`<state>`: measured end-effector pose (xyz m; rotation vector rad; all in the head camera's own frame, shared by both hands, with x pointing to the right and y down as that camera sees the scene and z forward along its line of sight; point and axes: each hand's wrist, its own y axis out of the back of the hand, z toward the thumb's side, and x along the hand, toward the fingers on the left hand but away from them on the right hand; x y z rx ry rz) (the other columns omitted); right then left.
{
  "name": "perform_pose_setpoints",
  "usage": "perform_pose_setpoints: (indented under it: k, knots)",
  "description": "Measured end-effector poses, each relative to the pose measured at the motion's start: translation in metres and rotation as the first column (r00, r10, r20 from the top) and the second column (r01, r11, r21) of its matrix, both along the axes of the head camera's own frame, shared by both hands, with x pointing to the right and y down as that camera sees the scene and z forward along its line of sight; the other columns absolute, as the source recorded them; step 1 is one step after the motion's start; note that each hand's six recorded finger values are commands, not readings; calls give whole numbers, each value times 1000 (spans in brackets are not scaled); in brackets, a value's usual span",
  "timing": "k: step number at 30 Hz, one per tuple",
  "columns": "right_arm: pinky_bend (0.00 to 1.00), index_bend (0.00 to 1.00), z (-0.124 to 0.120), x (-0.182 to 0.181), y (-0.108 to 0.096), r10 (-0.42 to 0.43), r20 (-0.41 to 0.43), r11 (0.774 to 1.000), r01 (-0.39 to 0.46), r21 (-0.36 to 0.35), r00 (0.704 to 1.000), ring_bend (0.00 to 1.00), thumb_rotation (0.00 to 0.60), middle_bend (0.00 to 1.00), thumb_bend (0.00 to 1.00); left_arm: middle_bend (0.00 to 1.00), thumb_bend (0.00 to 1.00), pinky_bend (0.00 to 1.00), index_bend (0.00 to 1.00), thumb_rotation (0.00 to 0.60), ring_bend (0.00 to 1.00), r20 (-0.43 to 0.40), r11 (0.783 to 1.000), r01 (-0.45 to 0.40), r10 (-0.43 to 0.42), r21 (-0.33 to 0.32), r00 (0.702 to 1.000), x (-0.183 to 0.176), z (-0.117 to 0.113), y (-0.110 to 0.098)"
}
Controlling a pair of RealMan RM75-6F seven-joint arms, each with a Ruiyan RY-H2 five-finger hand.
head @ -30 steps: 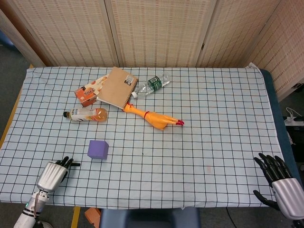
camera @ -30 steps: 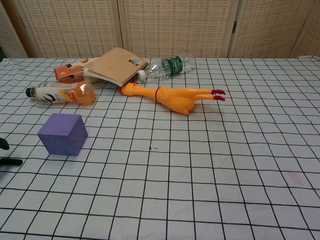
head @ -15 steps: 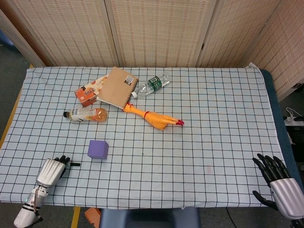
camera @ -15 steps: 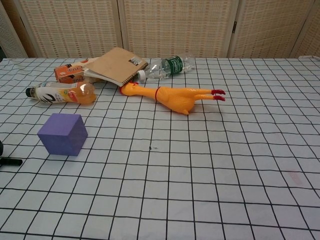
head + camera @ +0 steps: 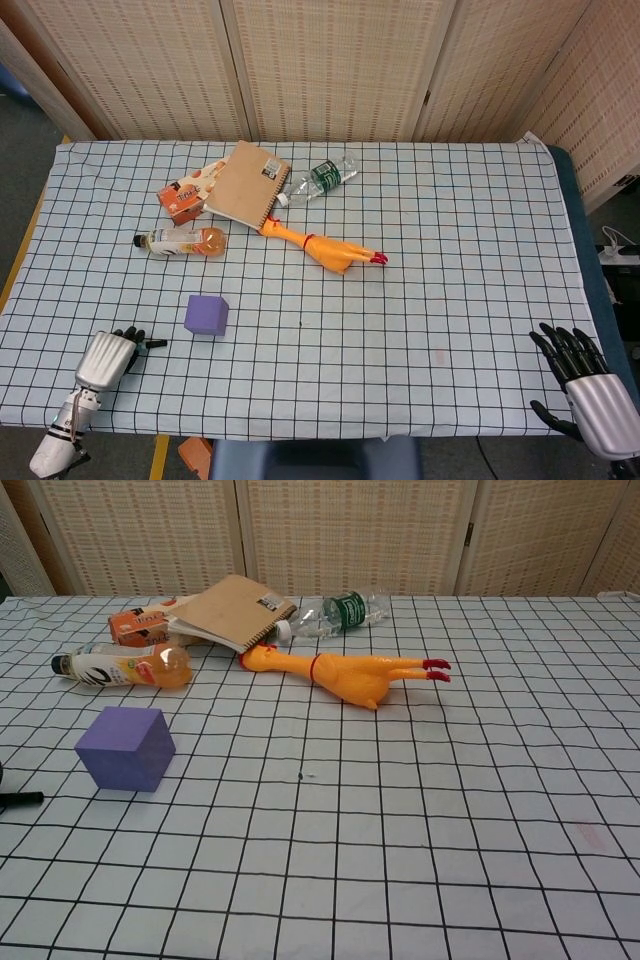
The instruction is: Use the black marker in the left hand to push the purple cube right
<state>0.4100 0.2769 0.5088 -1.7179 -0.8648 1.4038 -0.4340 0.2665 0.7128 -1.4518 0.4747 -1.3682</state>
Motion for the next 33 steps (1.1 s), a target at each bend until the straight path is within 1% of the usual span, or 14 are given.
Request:
perform_pose_setpoints:
  k: [6, 11, 17, 19, 22, 28, 33]
  knots:
    - [0, 0, 3, 0, 0, 1, -14, 1000, -1, -5, 1000, 0, 600, 0, 108, 745, 606, 938, 758, 600, 757, -25, 999, -16, 17, 51, 1000, -3, -10, -9]
    - [0, 0, 5, 1, -1, 12, -27, 1000, -12, -3, 1000, 0, 600, 0, 108, 751, 625, 938, 770, 600, 764, -12, 998, -32, 33, 61, 999, -15, -13, -23]
    - [0, 0, 10, 2, -2, 21, -51, 1000, -22, -8, 998, 0, 600, 0, 108, 751, 627, 939, 770, 600, 765, -7, 997, -36, 36, 74, 999, -24, -13, -51]
    - [0, 0, 12, 2, -3, 22, -57, 1000, -23, -11, 998, 0, 600, 0, 108, 752, 629, 939, 771, 600, 764, -10, 997, -36, 37, 75, 999, -21, -10, -58]
    - [0, 0, 14, 3, -5, 28, -64, 1000, -29, -9, 998, 0, 600, 0, 108, 752, 628, 938, 771, 600, 764, -24, 997, -36, 38, 65, 999, -15, -5, -64]
    - [0, 0, 13, 5, -7, 40, -67, 999, -40, -5, 997, 0, 600, 0, 107, 755, 628, 939, 771, 600, 764, -62, 996, -71, 75, 61, 995, 4, 1, -63]
    - [0, 0, 13, 6, -7, 40, -64, 999, -41, -9, 997, 0, 600, 0, 108, 759, 630, 939, 772, 600, 764, -106, 992, -94, 103, 87, 989, 25, 1, -65]
